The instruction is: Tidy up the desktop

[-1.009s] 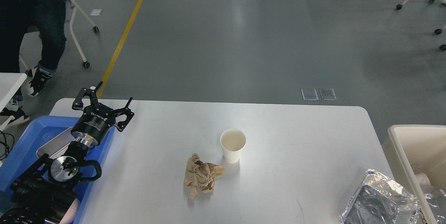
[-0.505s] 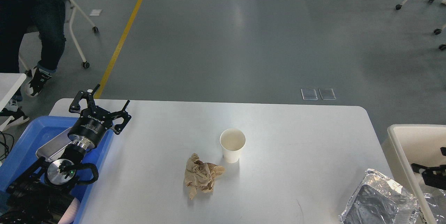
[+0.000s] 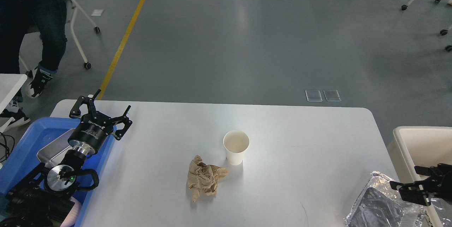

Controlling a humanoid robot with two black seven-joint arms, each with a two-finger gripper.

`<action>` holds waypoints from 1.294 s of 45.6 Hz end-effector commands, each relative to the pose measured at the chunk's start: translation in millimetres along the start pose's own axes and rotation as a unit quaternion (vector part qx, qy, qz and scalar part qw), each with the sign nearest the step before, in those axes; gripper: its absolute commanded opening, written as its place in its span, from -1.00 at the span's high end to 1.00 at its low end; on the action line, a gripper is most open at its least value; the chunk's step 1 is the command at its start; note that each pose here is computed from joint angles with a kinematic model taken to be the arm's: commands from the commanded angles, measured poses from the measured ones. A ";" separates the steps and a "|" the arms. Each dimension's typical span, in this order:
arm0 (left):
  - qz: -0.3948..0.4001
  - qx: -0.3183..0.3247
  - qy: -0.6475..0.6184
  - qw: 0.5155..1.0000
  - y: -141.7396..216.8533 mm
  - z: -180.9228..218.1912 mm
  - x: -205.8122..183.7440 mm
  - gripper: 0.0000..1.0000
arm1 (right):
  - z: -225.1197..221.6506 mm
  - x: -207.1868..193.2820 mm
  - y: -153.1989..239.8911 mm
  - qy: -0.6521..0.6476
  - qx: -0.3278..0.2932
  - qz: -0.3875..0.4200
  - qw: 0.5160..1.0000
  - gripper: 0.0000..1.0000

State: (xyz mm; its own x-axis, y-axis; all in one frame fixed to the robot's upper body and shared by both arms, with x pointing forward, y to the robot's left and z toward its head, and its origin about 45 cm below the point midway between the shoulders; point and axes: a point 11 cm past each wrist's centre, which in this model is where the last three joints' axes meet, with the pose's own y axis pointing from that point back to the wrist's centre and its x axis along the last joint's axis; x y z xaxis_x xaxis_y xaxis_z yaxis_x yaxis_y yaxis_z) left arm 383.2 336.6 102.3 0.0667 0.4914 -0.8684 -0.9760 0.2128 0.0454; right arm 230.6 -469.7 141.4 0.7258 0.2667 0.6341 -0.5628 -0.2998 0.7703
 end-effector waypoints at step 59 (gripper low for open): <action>0.032 0.009 0.008 0.999 34.5 -15.8 29.6 -0.94 | 22.1 -44.9 -55.3 -0.004 -0.024 -0.052 0.998 -1.00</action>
State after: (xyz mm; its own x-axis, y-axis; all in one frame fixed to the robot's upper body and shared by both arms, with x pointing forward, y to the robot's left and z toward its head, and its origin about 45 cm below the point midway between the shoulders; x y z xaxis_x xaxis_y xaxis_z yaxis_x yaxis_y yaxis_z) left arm 350.6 344.8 72.6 0.0074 0.4906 -0.8713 -0.9747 0.1983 0.1034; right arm 236.6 -487.5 71.3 0.7847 0.2884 0.5488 -0.5045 -0.2173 0.8356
